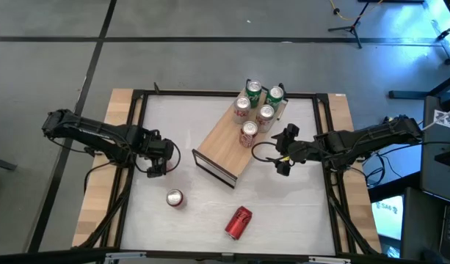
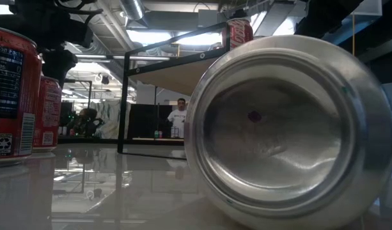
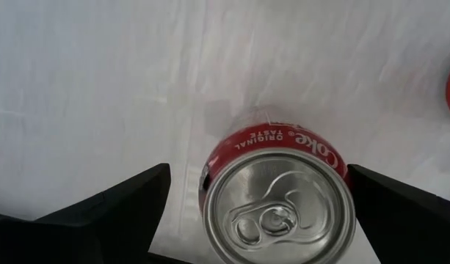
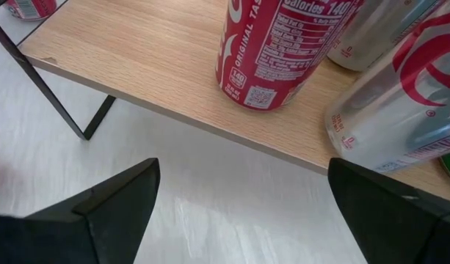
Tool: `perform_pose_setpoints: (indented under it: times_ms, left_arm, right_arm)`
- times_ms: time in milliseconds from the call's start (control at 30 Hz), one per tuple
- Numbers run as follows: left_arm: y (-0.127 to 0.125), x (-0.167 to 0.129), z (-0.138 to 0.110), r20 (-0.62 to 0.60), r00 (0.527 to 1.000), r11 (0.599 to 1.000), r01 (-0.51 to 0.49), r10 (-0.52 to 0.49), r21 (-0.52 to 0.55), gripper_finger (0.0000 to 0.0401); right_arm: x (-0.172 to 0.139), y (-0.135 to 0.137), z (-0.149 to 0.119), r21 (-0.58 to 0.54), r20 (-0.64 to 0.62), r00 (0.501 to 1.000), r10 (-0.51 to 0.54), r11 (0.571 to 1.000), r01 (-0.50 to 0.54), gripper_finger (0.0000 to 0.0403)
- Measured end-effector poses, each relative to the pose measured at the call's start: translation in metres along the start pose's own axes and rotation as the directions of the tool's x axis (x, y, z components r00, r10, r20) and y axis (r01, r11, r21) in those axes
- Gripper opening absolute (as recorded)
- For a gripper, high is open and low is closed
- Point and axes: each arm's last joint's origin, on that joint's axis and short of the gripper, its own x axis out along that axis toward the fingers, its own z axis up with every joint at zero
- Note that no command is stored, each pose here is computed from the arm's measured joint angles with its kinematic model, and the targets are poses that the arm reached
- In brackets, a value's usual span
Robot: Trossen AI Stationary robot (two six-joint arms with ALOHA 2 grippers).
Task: Place canned beverage on shelf
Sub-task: Put the red-white soda can on the shelf aligned with the other red-white soda can
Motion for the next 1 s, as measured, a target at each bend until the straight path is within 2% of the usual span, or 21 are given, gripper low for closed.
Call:
perform_pose_setpoints:
  times_ms: [233, 833, 1000]
  left_arm:
    - [-0.0006, 0.0000, -0.0004, -0.010, 1.000, 1.000, 0.021, -0.021, 0.000, 0.0381]
    - [-0.0006, -0.0002, -0.0007, -0.014, 1.000, 1.000, 0.028, -0.028, 0.000, 0.0292]
    - [-0.0006, -0.0003, -0.0006, -0.013, 1.000, 1.000, 0.027, -0.027, 0.000, 0.0283]
  right_arm:
    - [0.0000, 0.0000, 0.0000, 0.000, 0.000, 1.000, 0.000, 1.000, 0.000, 0.0388]
    - [0.0000, 0.0000, 0.0000, 0.000, 0.000, 1.000, 0.000, 1.000, 0.000, 0.0388]
    - [0.0000, 0.0000, 0.0000, 0.000, 0.000, 1.000, 0.000, 1.000, 0.000, 0.0388]
